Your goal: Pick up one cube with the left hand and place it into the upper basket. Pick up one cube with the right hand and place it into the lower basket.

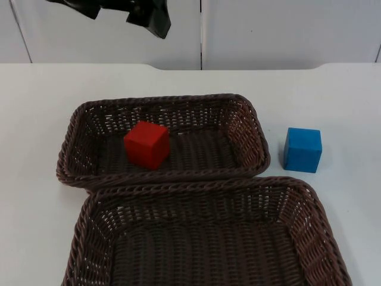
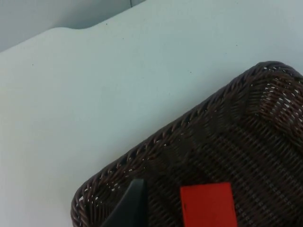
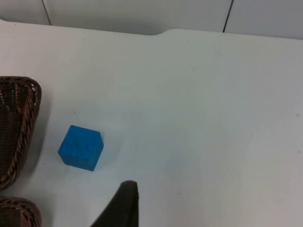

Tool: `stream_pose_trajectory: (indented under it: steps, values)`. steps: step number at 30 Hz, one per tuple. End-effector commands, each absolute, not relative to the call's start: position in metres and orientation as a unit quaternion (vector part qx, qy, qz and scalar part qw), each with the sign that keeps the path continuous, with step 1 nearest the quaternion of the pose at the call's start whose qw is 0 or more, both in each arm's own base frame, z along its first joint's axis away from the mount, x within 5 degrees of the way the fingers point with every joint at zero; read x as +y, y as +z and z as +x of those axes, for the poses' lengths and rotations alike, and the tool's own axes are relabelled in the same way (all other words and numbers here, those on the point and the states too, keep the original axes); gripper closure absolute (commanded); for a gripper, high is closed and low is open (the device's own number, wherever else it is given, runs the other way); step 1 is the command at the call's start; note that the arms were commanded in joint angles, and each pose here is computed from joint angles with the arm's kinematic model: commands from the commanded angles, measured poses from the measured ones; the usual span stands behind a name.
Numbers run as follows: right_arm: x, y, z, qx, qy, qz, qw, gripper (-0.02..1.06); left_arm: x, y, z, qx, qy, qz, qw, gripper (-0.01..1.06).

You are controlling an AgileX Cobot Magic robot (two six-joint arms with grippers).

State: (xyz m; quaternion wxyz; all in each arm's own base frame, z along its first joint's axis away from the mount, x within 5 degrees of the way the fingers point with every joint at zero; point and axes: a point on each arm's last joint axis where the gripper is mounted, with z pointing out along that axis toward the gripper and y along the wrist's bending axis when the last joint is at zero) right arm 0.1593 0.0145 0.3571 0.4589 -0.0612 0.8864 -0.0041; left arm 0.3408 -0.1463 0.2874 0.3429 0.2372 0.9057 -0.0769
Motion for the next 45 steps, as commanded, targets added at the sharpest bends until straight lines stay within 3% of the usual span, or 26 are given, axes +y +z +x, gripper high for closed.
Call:
stream_pose_trajectory:
  steps: [1, 25, 45]
  values:
    - [0.014, 0.361, 0.158, 0.883, -0.007, -0.061, 0.465, -0.01, -0.147, 0.296, 0.335, 0.905, -0.087, 0.232, 0.347, 0.07]
    - [0.014, 0.36, 0.158, 0.885, -0.007, -0.061, 0.461, -0.01, -0.121, 0.305, 0.272, 0.904, -0.09, 0.23, 0.349, 0.07]
    - [0.013, 0.358, 0.157, 0.891, -0.008, -0.061, 0.45, -0.01, -0.083, 0.311, 0.184, 0.892, -0.105, 0.194, 0.394, 0.07]
